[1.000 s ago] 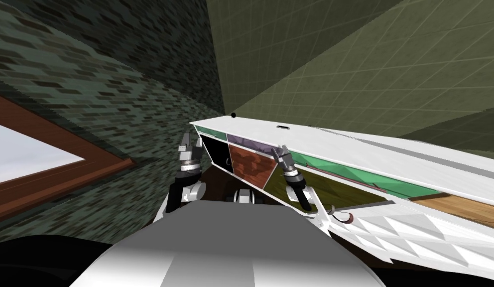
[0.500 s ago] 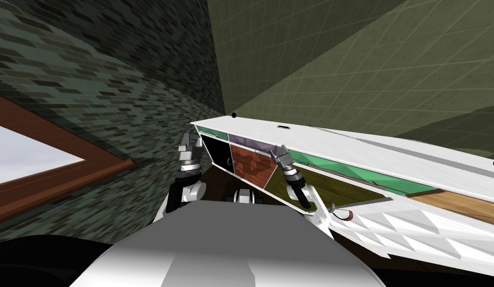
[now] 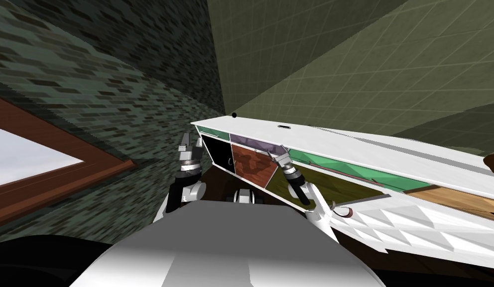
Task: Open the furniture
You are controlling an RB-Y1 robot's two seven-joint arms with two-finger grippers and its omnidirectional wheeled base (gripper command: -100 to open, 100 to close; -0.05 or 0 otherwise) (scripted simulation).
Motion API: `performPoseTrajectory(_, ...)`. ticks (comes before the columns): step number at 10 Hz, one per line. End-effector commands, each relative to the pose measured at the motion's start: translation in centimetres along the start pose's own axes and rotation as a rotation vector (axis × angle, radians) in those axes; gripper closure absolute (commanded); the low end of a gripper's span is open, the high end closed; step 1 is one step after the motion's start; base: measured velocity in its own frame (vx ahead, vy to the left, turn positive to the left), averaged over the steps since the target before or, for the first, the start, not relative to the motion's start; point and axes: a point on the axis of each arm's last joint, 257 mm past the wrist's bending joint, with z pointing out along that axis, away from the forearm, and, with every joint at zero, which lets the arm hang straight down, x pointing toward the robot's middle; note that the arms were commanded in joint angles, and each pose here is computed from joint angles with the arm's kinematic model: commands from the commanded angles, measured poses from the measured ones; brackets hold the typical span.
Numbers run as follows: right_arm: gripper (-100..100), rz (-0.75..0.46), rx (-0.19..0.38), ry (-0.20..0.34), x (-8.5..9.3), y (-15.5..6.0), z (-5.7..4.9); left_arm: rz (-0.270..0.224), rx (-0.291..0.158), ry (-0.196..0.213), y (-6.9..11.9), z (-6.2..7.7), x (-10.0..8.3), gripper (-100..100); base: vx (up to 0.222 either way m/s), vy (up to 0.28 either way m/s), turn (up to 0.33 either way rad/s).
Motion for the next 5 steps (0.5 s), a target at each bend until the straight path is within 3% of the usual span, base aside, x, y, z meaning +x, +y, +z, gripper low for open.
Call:
performPoseTrajectory(1, -100, -0.102, -0.022, 0.029, 1.0, 0.0, 0.0, 0.0, 0.0, 0.0, 0.0, 0.0, 0.0, 0, -0.009, 0.037, -0.016)
performPoseTrajectory(5, -100, -0.328, -0.082, 0.1, 3.8, -0.4, -0.2, 0.0, 0.0, 0.0, 0.0, 0.0, 0.0, 0, -0.009, 0.049, -0.028)
